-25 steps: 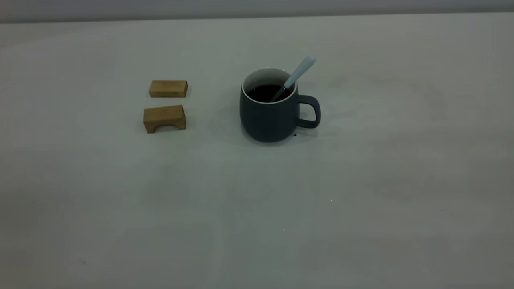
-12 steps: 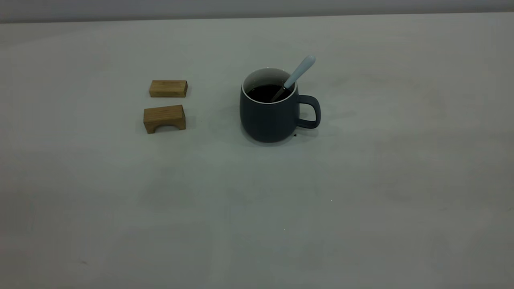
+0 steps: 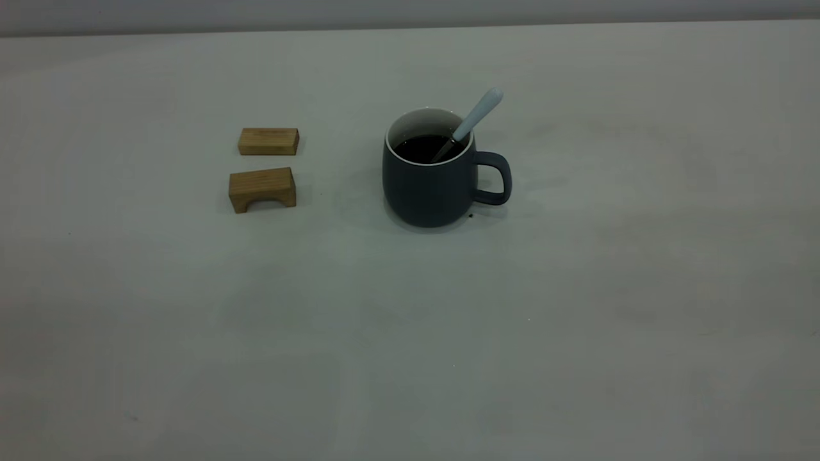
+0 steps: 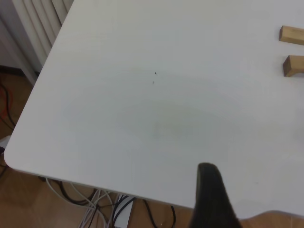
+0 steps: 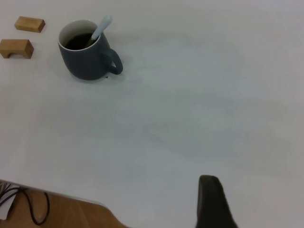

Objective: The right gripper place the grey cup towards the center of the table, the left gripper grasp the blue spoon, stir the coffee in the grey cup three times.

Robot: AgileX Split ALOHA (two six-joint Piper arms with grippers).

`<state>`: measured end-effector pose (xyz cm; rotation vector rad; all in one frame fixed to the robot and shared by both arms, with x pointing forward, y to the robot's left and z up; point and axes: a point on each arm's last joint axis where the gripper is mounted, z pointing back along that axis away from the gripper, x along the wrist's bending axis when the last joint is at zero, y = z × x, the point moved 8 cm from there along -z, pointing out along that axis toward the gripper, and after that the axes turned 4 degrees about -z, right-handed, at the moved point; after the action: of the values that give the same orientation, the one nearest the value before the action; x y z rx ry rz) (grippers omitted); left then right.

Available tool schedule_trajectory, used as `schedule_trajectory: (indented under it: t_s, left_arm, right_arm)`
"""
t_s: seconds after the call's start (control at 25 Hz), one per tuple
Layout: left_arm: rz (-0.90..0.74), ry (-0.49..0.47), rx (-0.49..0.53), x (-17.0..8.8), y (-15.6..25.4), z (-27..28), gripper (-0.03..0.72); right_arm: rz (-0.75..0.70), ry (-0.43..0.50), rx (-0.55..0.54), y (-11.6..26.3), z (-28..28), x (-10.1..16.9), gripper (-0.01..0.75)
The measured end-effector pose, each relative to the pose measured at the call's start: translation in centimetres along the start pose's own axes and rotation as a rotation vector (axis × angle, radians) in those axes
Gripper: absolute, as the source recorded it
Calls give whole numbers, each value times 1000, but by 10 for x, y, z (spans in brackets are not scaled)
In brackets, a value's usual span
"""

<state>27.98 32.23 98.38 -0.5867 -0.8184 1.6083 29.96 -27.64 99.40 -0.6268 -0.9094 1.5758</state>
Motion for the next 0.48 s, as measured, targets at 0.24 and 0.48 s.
schedule_trajectory:
  t_s: [0.24, 0.48]
  left_arm:
    - [0, 0, 0, 0, 0, 0, 545]
    - [-3, 0, 0, 0, 0, 0, 545]
  right_arm:
    - [-33, 36, -3, 0, 0, -2, 501]
    - [-60, 72, -8, -1, 0, -5, 501]
